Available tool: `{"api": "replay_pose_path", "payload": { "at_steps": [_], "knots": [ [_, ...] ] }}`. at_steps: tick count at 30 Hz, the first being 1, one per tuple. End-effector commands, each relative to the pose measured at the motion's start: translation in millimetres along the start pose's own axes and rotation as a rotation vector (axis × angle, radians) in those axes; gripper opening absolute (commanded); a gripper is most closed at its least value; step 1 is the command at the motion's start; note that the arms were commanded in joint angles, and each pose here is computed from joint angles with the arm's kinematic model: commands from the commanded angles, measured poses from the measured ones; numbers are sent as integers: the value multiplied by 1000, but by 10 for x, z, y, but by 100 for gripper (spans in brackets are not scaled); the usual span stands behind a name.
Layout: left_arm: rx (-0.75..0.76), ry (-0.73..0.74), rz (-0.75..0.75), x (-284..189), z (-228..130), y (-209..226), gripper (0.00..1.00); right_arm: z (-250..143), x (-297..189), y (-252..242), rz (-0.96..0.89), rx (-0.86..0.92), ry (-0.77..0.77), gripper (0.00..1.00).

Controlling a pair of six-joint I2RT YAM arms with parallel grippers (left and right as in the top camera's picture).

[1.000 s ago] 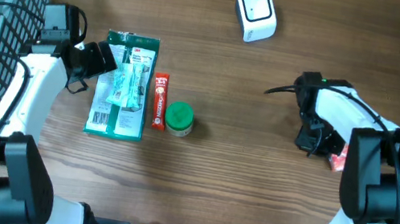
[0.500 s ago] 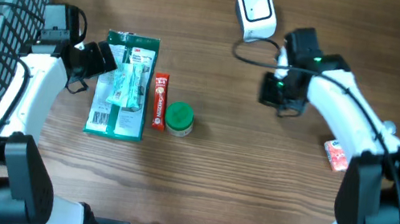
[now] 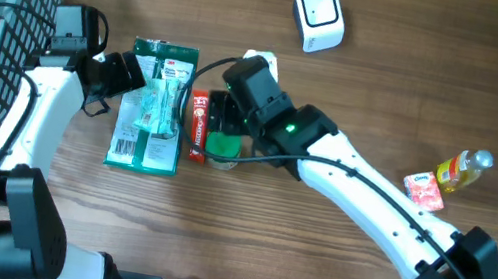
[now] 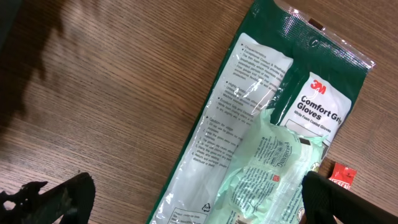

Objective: Scan the item barcode
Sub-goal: 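Move the right gripper left onto the green-lidded jar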

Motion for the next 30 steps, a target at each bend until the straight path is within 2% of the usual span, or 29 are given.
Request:
{"api": "replay_pose_path", "payload": {
  "at_steps": [1,10,20,30],
  "knots": [
    [-9,-30,-14,-84,71,-16,100,133,-88,47,15,49,-50,100],
    [-9,-30,-14,-84,71,-16,100,-9,8,-1,13,42,-12,100],
    [-9,-30,-14,-84,71,-16,100,-421,368,62,49,24,162,99],
    [-9,-30,-14,-84,71,-16,100,-639,454,77,23,-6,217,99]
  ]
}}
Point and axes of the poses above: each gripper's point midway between its finger pads, its own x axis out along the fingers, its own y axis along the line the jaws close on, z = x × y, the point moved 1 cm from there along -x, back along the fingers, and after that the axes turned 7 degrees about x, right-handed, at the moved point
